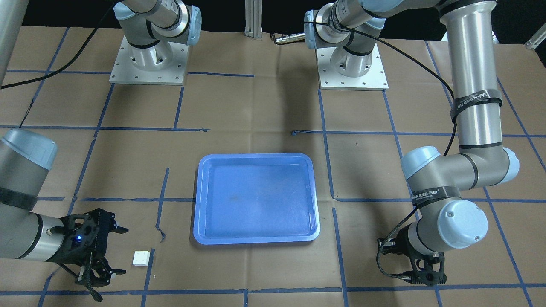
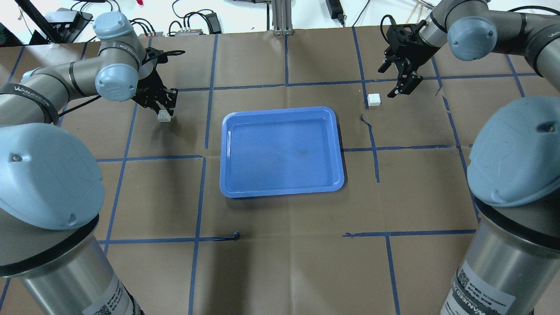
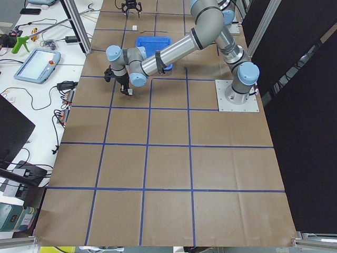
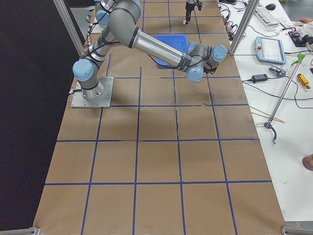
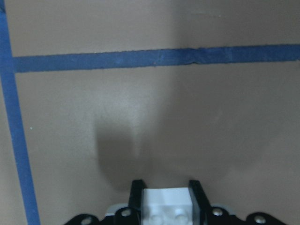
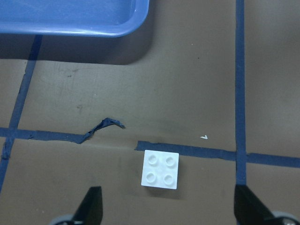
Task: Assemble white blocks and place on blue tray
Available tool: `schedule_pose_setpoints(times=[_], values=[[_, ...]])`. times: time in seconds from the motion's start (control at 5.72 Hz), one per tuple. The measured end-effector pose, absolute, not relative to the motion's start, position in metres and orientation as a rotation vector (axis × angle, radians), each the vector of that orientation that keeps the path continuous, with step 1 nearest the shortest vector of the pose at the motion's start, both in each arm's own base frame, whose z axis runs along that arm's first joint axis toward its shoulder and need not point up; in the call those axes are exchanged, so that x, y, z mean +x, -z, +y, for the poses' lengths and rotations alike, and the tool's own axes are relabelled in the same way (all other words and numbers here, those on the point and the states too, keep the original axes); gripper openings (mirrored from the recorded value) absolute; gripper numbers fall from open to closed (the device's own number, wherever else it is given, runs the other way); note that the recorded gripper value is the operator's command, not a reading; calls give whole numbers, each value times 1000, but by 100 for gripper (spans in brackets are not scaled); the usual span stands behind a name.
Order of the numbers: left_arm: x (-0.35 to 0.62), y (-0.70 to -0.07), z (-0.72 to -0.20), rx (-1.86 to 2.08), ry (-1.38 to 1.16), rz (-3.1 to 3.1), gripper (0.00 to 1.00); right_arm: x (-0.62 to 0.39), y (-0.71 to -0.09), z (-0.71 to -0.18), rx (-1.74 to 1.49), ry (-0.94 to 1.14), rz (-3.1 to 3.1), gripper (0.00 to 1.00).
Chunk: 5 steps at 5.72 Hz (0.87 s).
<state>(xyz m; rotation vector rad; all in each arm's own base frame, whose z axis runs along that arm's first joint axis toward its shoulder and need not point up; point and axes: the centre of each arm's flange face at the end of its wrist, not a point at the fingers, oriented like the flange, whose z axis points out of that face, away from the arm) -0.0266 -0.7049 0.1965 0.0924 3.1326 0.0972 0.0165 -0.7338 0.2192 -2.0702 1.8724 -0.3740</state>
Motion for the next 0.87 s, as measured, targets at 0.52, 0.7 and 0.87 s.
schedule_pose_setpoints(times=[0.52,0.7,0.87], values=[[-200,-245,-656,570,-88,3077,16,17,-179,-732,-1996,438,1922,100],[-251,-256,-631,883,-76,3003,18,18,-169,-728,-1994,443,1922,100],[-300,-252,-596,1244,-101,2871,20,19,-165,-724,-1993,444,1922,95]])
